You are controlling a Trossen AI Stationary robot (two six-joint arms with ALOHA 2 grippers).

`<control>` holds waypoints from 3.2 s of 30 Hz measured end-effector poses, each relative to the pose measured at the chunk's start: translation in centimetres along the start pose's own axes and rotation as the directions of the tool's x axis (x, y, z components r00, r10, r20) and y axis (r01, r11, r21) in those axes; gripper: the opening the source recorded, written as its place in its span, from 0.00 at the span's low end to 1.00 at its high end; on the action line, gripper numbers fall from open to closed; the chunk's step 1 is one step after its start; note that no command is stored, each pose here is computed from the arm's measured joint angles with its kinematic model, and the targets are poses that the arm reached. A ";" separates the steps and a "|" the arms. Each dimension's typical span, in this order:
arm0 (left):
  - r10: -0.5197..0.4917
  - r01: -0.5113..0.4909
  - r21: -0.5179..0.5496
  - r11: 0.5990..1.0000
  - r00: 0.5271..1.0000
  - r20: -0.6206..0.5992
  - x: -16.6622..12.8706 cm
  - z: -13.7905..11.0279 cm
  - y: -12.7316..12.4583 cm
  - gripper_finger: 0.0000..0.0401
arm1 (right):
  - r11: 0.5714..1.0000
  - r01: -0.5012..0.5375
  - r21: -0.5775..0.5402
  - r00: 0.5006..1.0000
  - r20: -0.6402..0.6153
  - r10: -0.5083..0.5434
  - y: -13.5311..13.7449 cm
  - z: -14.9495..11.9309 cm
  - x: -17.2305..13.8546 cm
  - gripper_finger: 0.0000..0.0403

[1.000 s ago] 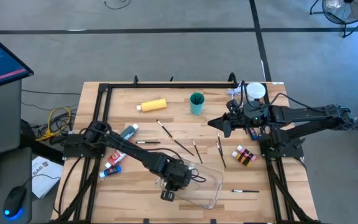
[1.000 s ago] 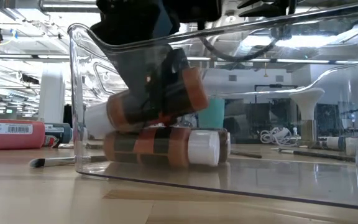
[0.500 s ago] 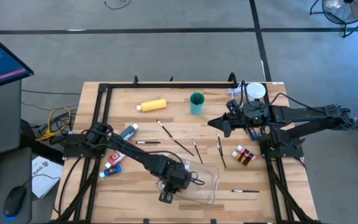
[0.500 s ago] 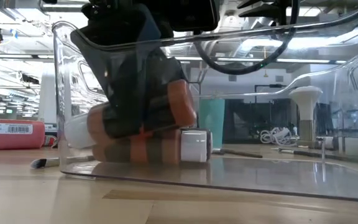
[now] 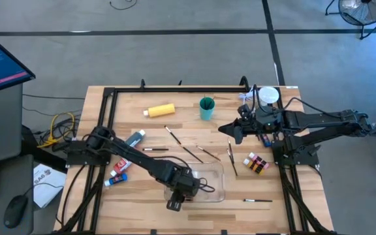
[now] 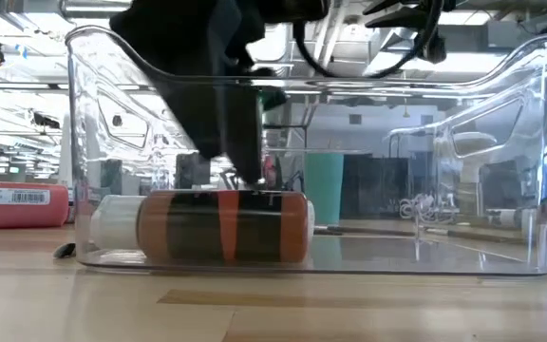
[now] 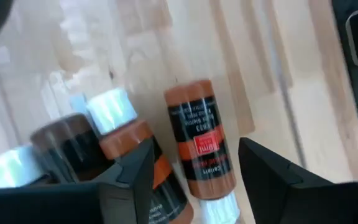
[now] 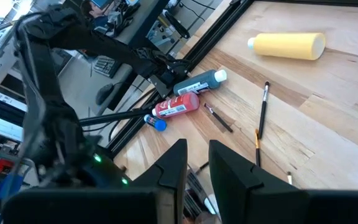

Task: Pick & Place Paint Supplies
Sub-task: Adjust the paint bottles in the transparent bin

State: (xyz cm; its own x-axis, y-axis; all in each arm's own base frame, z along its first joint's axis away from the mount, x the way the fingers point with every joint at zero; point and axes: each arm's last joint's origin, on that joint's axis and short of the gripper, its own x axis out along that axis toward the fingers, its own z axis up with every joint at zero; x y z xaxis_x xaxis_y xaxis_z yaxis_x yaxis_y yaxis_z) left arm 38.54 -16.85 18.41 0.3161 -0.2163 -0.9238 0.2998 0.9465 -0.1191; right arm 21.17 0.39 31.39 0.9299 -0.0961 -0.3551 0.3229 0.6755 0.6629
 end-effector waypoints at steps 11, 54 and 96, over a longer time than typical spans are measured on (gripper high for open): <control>0.058 -0.058 -0.003 0.998 0.991 0.121 -1.7 1.3 2.3 0.27 | 1.000 0.011 -0.005 1.000 -0.010 -0.011 -0.1 -0.1 0.0 0.15; -0.059 0.061 -0.045 0.997 0.998 0.029 1.6 0.8 4.7 0.00 | 0.999 0.038 -0.007 0.999 -0.032 -0.038 -0.4 -0.3 0.0 0.15; 0.074 -0.074 0.003 0.997 0.997 -0.013 1.5 0.4 5.9 0.00 | 0.999 0.037 -0.008 0.999 -0.033 -0.037 -0.3 -0.3 0.0 0.15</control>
State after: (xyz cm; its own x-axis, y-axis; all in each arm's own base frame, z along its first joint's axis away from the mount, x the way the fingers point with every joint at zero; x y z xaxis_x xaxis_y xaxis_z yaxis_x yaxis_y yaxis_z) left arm 41.13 -11.65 16.50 0.3254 -0.1425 -0.9348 0.2785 0.9592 -0.0492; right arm 20.99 0.40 30.94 0.9108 -0.0969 -0.4012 0.3558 0.6769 0.6443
